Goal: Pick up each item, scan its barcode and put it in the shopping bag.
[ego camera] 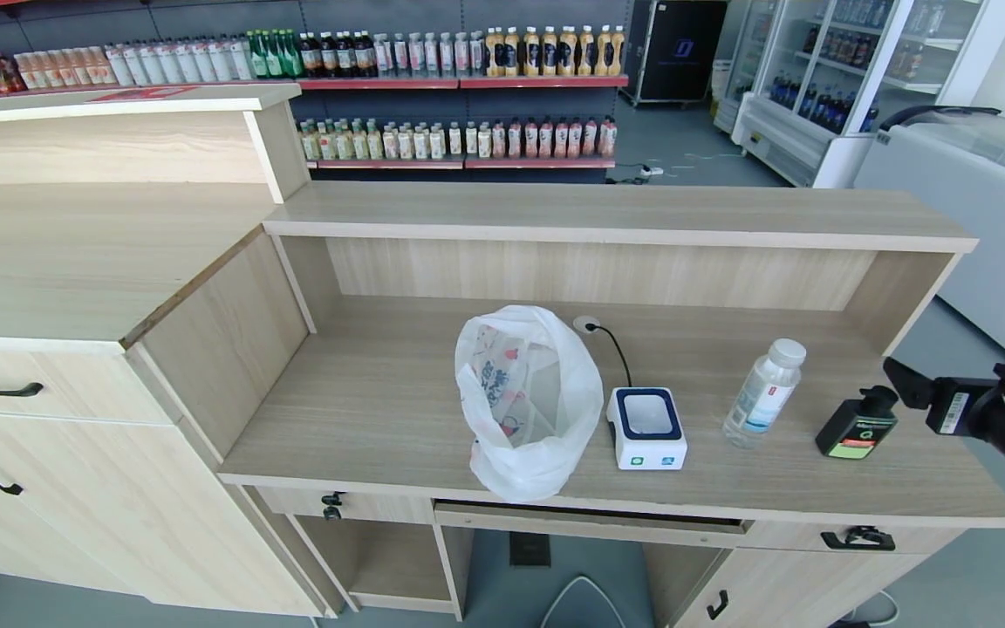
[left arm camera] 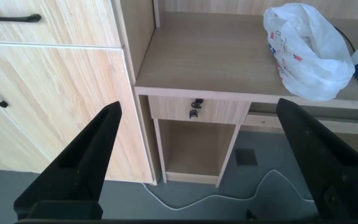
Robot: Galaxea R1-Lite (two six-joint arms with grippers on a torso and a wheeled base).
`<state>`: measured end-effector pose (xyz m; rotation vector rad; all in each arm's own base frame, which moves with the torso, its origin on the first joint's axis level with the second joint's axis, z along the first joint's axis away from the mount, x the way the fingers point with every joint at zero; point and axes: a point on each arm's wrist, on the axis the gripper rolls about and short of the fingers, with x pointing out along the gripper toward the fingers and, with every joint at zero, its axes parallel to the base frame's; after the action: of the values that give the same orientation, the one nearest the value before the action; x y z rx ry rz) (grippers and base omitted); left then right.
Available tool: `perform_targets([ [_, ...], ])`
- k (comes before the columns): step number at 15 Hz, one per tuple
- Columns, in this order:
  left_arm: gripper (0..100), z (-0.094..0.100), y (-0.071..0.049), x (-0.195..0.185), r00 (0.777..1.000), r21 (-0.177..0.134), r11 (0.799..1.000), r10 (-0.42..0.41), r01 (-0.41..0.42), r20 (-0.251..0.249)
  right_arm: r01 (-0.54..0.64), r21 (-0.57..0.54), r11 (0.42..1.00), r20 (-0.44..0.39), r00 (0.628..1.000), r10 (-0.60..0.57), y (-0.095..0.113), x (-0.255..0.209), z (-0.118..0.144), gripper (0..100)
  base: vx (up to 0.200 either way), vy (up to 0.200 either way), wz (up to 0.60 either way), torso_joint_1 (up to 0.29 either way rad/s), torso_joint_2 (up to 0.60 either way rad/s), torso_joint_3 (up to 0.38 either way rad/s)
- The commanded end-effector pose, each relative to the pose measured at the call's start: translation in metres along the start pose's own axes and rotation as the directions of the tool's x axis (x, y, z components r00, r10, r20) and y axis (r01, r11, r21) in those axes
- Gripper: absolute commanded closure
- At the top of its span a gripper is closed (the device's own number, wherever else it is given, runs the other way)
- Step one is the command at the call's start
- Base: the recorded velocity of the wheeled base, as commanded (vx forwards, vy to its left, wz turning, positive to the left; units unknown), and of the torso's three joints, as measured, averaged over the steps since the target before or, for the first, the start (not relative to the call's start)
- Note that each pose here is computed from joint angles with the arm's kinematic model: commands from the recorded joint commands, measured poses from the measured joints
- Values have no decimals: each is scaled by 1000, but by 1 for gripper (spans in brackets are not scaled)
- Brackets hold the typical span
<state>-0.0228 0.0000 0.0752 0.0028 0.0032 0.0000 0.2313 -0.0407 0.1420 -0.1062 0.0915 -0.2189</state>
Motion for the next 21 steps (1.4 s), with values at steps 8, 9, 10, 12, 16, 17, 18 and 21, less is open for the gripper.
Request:
perform_targets([
  [8, 0, 0, 0, 0, 1000, 0, 1000, 0, 0, 0, 15, -97, 995, -142, 989, -29, -3, 13, -34, 0, 0, 0, 0, 0, 0, 0],
  [9, 0, 0, 0, 0, 1000, 0, 1000, 0, 0, 0, 26, -113, 993, -153, 987, -43, -3, 17, -37, 0, 0, 0, 0, 0, 0, 0],
  [10, 0, 0, 0, 0, 1000, 0, 1000, 0, 0, 0, 31, -115, 993, -164, 985, -50, -2, 18, -40, 0, 0, 0, 0, 0, 0, 0],
  [12, 0, 0, 0, 0, 1000, 0, 1000, 0, 0, 0, -3, -114, 993, -197, 980, -20, 7, 24, -48, 0, 0, 0, 0, 0, 0, 0],
  [16, 0, 0, 0, 0, 1000, 0, 1000, 0, 0, 0, 6, -103, 995, -173, 985, -24, 12, 54, -52, 0, 0, 0, 0, 0, 0, 0],
  [17, 0, 0, 0, 0, 1000, 0, 1000, 0, 0, 0, 8, -97, 995, -171, 985, -24, 13, 58, -53, 0, 0, 0, 0, 0, 0, 0],
  [18, 0, 0, 0, 0, 1000, 0, 1000, 0, 0, 0, 1, -97, 995, -173, 985, -18, 15, 63, -55, 0, 0, 0, 0, 0, 0, 0],
  [21, 0, 0, 0, 0, 1000, 0, 1000, 0, 0, 0, -39, -97, 994, -184, 983, 20, 27, 70, -63, 0, 0, 0, 0, 0, 0, 0],
])
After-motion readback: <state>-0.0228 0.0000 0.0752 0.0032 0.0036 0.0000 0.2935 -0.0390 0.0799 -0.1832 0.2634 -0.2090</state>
